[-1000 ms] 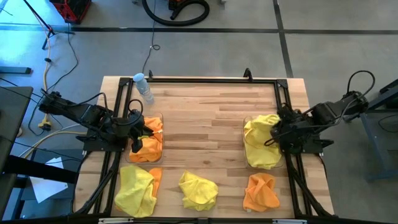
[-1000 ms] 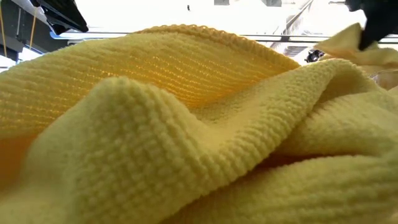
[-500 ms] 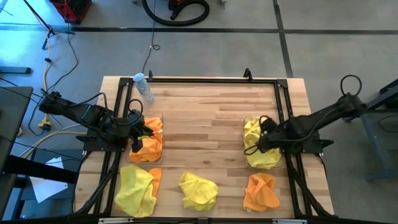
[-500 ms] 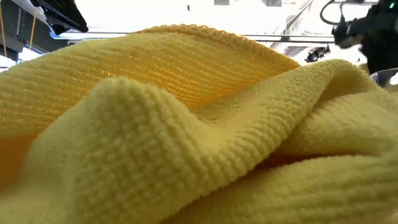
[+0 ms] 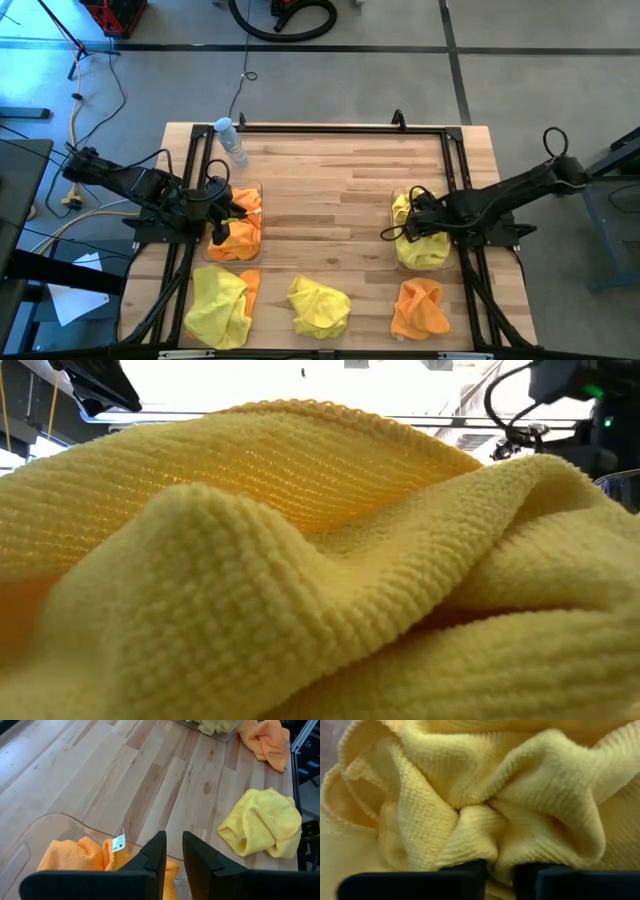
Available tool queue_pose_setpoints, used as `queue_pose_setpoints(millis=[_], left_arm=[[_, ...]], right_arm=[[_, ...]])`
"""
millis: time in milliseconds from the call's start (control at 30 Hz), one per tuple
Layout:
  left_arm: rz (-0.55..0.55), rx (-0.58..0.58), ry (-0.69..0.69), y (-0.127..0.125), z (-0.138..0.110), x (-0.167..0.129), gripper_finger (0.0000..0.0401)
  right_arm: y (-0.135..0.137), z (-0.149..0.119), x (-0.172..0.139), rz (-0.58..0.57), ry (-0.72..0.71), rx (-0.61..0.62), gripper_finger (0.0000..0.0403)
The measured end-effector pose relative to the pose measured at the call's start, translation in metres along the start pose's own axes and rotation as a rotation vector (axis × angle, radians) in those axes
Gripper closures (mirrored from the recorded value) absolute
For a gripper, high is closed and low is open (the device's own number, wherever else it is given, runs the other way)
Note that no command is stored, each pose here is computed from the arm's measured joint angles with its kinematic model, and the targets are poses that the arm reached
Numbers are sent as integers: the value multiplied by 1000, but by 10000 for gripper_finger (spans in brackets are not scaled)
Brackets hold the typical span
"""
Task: Sort microfiber towel by color & place in baskets
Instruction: Put the yellow towel into the right transparent bin
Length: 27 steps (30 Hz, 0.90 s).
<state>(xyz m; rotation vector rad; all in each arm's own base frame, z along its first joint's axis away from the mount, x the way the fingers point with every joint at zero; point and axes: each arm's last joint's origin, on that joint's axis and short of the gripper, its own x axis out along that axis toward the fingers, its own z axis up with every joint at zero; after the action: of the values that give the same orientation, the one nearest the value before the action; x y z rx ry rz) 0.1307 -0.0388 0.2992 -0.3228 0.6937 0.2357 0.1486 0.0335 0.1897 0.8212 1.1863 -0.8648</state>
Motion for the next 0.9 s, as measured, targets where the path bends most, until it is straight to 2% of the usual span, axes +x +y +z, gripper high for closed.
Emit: queue_pose_setpoints(millis=[333, 400, 467, 533, 600, 700, 900], left_arm=[[1, 0, 1, 0, 0, 0, 353], [0, 1, 1, 0, 0, 0, 353], [1, 1, 0, 0, 0, 0, 353], [3, 1, 0, 0, 0, 0, 353], [4, 0, -1, 0, 0, 0, 353], [4, 1, -1, 0, 0, 0, 353], [5, 1, -2, 0, 0, 0, 353]], right_arm=[[3, 11, -65, 132, -10, 47, 218], [3, 14, -75, 134, -67, 59, 207], [4, 18, -77, 113, -185, 73, 202], [5, 22, -73, 78, -269, 98, 202], [6, 24, -63, 22, -291, 118, 202], [7, 25, -42, -46, -277, 132, 202], [12, 20, 6, -62, -183, 143, 202]])
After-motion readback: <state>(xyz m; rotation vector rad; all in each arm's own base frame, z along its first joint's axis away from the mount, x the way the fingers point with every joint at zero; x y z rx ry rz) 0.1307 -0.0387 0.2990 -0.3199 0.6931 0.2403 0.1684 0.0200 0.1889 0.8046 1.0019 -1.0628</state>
